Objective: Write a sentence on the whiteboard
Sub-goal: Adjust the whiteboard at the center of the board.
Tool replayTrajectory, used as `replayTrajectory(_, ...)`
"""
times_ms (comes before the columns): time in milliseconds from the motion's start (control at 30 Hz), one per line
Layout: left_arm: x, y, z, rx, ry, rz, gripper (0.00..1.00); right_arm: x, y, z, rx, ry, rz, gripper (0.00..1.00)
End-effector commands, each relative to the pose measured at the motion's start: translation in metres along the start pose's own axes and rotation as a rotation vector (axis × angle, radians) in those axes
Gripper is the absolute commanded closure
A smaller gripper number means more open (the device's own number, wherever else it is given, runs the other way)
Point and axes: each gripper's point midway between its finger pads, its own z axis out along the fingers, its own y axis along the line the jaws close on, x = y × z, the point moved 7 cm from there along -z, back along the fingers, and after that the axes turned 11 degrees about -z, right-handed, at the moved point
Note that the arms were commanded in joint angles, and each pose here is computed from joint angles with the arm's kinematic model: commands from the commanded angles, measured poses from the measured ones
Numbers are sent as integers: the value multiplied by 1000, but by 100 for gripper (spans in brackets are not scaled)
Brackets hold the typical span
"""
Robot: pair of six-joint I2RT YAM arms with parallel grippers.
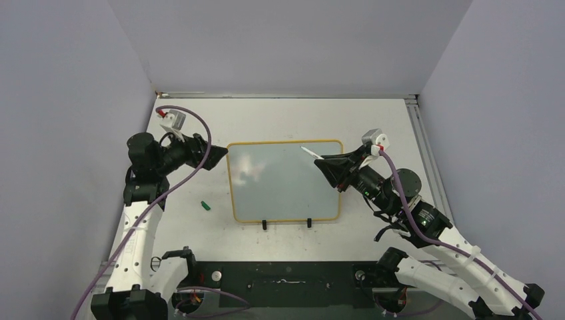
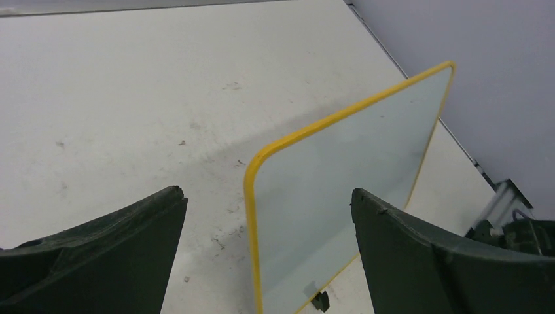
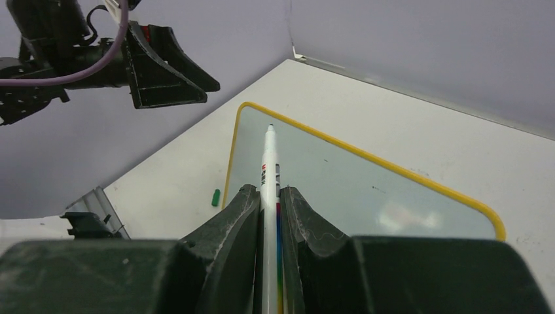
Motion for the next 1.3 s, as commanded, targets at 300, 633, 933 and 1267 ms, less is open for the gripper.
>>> replayTrajectory(300, 30, 22, 38, 273, 148, -57, 23, -19, 11, 5, -68, -107, 69, 95)
replayTrajectory(633, 44, 27, 50, 364, 206, -161, 76, -15, 12, 4, -78, -100, 64, 95)
replayTrajectory(933, 72, 13, 38, 347, 255, -152, 100, -10, 10, 2, -64, -82, 46, 95)
replayTrajectory(1267, 111, -7, 24, 267, 349, -120, 100, -4, 11, 5, -68, -60, 39, 95)
